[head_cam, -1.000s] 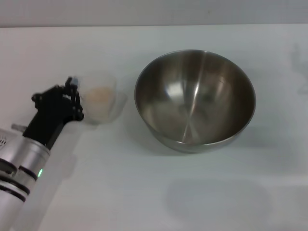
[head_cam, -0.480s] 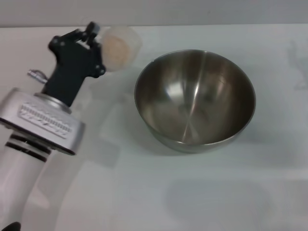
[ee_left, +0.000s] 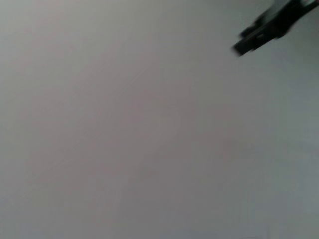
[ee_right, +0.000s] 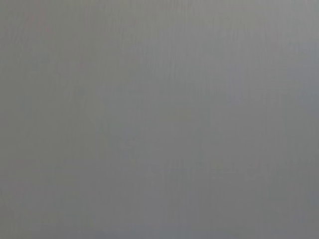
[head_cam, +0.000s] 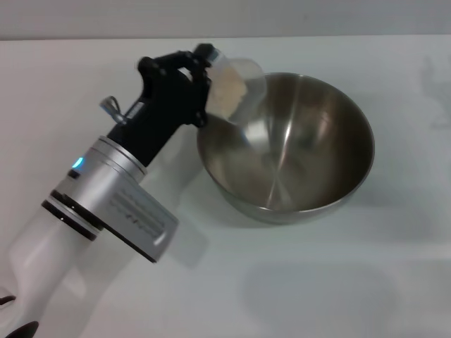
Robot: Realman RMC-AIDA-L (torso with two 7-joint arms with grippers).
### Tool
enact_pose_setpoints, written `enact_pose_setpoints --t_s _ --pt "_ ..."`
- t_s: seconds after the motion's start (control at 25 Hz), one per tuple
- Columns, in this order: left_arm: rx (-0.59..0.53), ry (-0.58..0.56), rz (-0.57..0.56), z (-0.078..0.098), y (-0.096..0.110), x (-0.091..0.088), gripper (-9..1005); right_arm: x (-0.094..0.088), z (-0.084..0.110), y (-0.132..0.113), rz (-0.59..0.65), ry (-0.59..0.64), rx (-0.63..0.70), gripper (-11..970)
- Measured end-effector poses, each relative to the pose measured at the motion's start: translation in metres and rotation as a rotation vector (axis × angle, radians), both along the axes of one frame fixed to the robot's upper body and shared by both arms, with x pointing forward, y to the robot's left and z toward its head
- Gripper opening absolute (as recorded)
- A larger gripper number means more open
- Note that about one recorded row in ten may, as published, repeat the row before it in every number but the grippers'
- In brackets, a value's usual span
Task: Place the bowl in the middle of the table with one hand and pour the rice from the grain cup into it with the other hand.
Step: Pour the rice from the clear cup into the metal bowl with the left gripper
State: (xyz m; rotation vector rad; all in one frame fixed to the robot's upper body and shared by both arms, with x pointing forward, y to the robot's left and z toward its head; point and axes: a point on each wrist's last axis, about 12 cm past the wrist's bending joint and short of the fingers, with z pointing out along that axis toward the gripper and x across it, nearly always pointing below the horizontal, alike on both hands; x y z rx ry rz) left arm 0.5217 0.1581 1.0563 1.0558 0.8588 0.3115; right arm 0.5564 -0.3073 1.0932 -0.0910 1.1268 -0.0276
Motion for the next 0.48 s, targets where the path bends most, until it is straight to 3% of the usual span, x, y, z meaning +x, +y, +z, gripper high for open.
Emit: enact_pose_setpoints --t_s 0.48 --pt "0.217 -0.088 -0.013 -0.006 -0.014 -0.002 39 0.004 0.003 0.003 0.014 -0.010 -0.005 434"
